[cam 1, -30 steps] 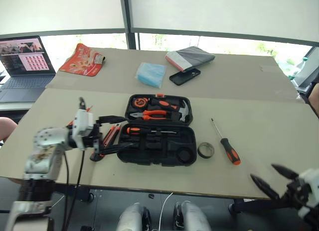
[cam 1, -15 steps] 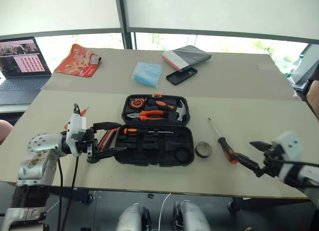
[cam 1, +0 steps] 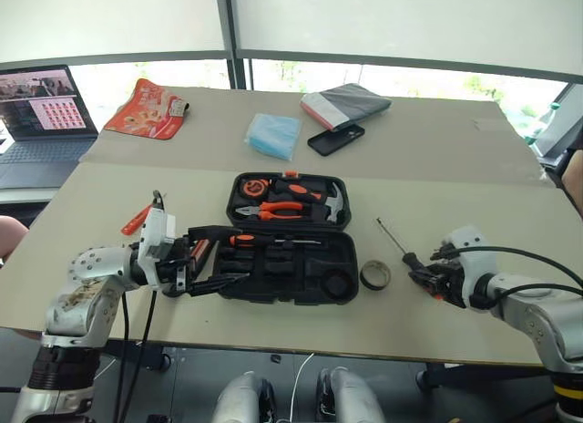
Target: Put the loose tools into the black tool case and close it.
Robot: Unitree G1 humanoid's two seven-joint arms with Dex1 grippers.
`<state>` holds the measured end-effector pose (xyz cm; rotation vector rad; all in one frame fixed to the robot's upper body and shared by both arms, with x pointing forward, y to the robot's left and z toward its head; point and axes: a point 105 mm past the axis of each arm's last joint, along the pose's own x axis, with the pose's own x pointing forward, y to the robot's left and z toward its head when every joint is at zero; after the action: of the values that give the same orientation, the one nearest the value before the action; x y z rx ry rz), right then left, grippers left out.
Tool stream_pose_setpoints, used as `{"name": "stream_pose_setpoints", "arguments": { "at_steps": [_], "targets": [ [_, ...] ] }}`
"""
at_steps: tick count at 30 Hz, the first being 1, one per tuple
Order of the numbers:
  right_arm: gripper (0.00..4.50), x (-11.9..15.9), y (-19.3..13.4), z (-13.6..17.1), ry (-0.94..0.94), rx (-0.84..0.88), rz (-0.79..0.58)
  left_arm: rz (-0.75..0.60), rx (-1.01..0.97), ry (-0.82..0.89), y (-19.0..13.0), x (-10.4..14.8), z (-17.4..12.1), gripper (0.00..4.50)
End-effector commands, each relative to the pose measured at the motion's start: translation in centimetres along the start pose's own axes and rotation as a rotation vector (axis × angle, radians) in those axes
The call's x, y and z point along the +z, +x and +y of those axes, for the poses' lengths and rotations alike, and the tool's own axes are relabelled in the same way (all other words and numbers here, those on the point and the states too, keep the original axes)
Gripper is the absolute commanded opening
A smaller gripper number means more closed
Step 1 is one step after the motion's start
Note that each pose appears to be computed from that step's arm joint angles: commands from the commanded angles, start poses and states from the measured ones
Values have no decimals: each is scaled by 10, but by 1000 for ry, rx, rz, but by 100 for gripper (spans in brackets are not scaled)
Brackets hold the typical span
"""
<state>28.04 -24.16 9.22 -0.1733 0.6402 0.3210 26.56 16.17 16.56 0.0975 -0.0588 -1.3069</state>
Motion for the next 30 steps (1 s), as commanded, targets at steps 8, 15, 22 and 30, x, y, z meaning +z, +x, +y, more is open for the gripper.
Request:
{"name": "stream_pose_setpoints", "arguments": {
  "at_steps": [8,15,22,30],
  "targets": [
    [101,87,-40,49,-574,404,-347,-20,63,30,-12,17,14,450],
    [101,140,6,107,-868,633,-279,51,215,30,-46,0,27,450],
    [101,133,42,151,-940,683,-168,78,272,20,-57,-8,13,450],
    [101,112,53,162,-1014,678,-75,81,296,12,-57,-14,7,450]
  ]
}}
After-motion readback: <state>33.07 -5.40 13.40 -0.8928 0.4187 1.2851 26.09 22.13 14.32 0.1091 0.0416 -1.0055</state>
